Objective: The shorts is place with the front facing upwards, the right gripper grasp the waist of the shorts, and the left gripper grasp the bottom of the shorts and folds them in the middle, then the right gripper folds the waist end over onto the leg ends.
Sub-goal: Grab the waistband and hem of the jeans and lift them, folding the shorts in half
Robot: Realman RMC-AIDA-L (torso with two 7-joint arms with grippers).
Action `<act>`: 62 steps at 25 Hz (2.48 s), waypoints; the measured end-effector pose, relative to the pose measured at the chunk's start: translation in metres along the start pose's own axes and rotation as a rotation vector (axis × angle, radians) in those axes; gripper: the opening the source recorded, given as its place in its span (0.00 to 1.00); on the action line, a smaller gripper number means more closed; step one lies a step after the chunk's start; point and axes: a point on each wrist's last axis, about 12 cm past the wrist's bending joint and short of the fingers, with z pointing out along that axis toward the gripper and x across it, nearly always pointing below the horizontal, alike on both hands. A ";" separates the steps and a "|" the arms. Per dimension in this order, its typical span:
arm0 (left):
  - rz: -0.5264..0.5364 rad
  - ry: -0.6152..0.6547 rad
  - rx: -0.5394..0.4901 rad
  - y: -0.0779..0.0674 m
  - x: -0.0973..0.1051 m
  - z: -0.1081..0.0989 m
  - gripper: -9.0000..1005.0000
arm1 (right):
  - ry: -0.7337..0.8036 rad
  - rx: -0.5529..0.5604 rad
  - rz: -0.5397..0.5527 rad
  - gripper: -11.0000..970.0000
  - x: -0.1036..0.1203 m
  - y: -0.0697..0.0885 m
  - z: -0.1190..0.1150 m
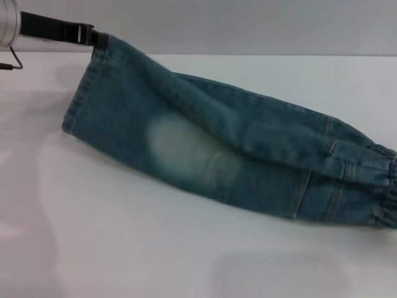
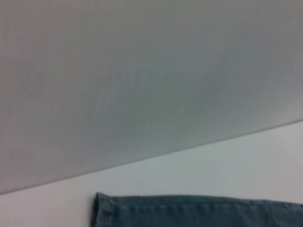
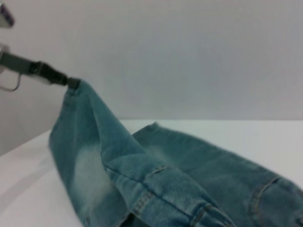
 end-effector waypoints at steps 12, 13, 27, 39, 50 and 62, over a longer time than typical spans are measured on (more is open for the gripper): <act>-0.006 -0.059 -0.053 0.000 0.011 0.020 0.02 | -0.070 0.112 0.004 0.01 0.012 -0.005 0.038; -0.004 -0.060 -0.051 -0.003 0.015 0.024 0.02 | -0.074 0.121 0.001 0.01 0.011 -0.006 0.042; 0.030 -0.110 -0.079 -0.006 0.018 0.034 0.02 | -0.176 0.266 -0.029 0.01 0.018 -0.010 0.048; 0.068 -0.166 -0.121 -0.012 0.009 0.043 0.02 | -0.285 0.359 -0.041 0.01 0.015 -0.009 0.062; 0.088 -0.174 -0.147 -0.014 0.010 0.052 0.02 | -0.335 0.434 -0.021 0.01 0.016 -0.012 0.068; 0.153 -0.164 -0.220 -0.018 0.014 0.067 0.10 | -0.327 0.416 -0.022 0.01 0.014 -0.011 0.074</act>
